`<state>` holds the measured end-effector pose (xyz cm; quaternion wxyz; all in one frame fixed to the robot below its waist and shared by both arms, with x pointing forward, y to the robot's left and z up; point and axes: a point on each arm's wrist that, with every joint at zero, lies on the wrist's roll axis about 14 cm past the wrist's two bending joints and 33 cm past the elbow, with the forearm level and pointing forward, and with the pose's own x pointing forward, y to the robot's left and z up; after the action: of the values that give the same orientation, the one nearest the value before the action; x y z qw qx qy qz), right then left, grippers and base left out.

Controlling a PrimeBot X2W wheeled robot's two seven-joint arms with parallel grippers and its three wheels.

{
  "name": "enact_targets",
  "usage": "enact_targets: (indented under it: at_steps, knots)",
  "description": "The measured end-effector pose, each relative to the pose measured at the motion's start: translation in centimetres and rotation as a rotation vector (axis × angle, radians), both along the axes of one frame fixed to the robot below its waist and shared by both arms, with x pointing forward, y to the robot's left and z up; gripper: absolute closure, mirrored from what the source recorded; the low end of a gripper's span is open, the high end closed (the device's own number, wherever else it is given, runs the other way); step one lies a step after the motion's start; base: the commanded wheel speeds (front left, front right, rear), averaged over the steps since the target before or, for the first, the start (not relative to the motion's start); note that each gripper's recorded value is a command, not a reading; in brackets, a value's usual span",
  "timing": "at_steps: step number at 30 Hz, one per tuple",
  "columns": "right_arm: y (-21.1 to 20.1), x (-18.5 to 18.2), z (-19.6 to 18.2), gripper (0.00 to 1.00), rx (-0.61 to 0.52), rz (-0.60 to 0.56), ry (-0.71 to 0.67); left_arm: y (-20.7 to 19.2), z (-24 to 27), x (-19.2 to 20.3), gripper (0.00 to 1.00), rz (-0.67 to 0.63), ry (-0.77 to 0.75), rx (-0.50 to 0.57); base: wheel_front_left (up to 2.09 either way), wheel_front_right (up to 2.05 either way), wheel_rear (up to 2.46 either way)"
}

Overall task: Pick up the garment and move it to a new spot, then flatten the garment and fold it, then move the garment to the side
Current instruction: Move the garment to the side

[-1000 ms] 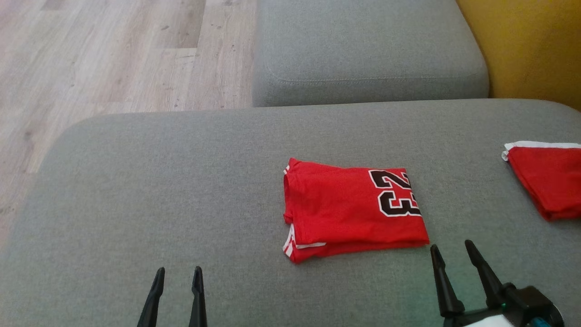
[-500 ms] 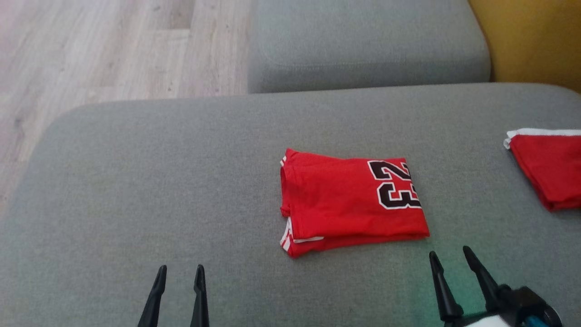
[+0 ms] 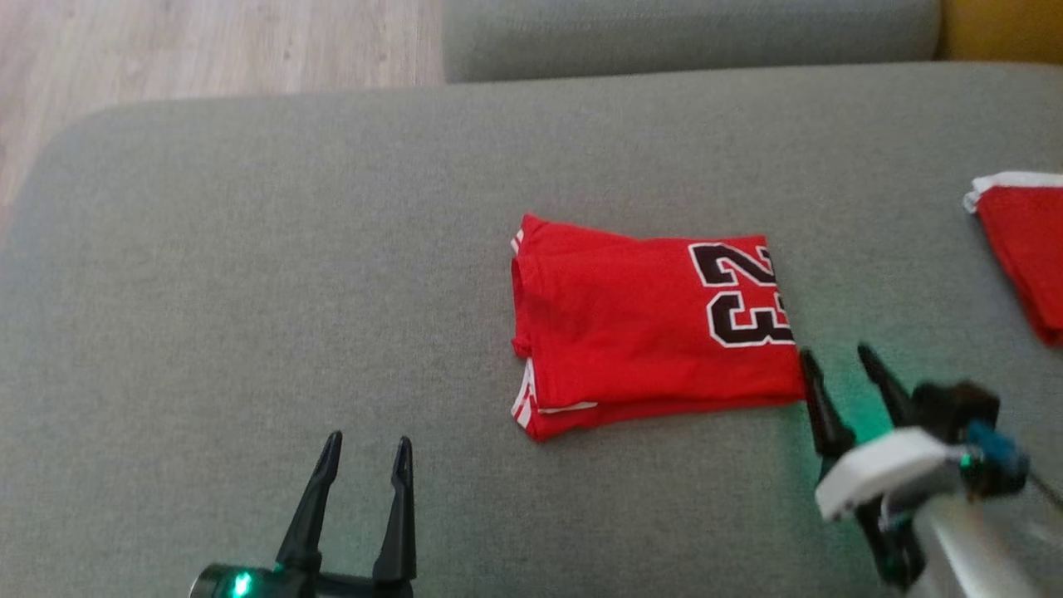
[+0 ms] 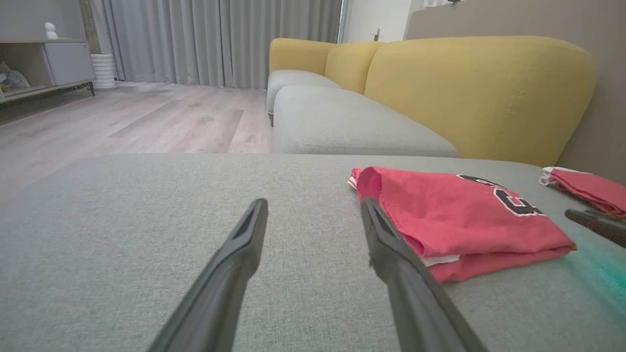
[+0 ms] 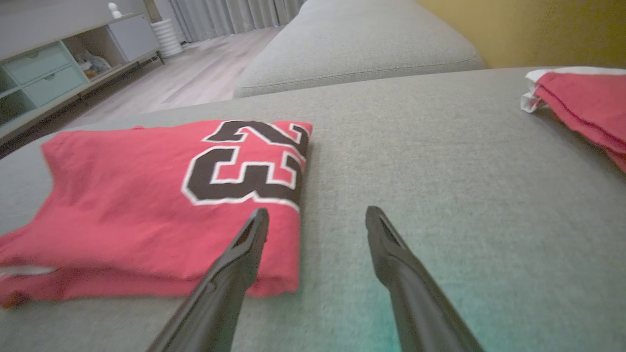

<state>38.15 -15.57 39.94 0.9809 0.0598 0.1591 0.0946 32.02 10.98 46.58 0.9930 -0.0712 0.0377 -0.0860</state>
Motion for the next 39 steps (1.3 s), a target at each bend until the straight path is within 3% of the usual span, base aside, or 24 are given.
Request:
enact_targets:
  at_steps: [7,8,9,10,11,15,20,31,39]
  knots:
    - [1.2,4.3,-1.4,0.0,-0.011,0.059,0.086,-0.5,-0.7,1.7,0.0,-0.01,0.018,0.002,0.0,0.0,0.0]
    - [1.5,4.3,-2.0,0.04,-0.019,0.075,0.117,-0.5,-0.7,1.9,0.0,-0.011,0.019,0.002,0.0,0.0,0.0]
    - [1.7,4.3,-2.6,0.28,-0.03,0.092,0.142,-0.5,-0.8,2.1,0.0,-0.007,0.019,0.004,0.0,0.0,0.0]
    - [1.9,4.3,-3.1,0.82,-0.036,0.105,0.162,-0.5,-0.8,2.3,0.0,-0.004,0.021,0.005,0.0,0.0,0.0]
    - [2.1,4.3,-3.4,1.0,-0.035,0.115,0.172,-0.5,-0.9,2.4,0.0,-0.003,0.024,0.005,0.0,0.0,0.0]
    - [2.8,4.7,-3.4,1.0,-0.011,0.135,0.169,-0.8,-1.1,2.9,0.0,0.0,0.028,0.005,0.0,0.0,0.0]
    - [-0.4,5.8,-2.5,1.0,-0.098,0.118,0.11,-2.2,-1.0,4.3,0.0,-0.049,0.014,0.001,0.0,0.0,0.0]
    - [-15.6,9.8,1.7,1.0,-0.44,-0.036,0.027,-6.9,-1.8,10.5,0.0,-0.207,-0.044,-0.014,0.0,0.0,0.0]
    - [-25.5,9.9,6.1,1.0,-0.652,-0.181,0.041,-8.4,-4.7,12.3,0.0,-0.25,0.004,-0.04,0.0,0.0,0.0]
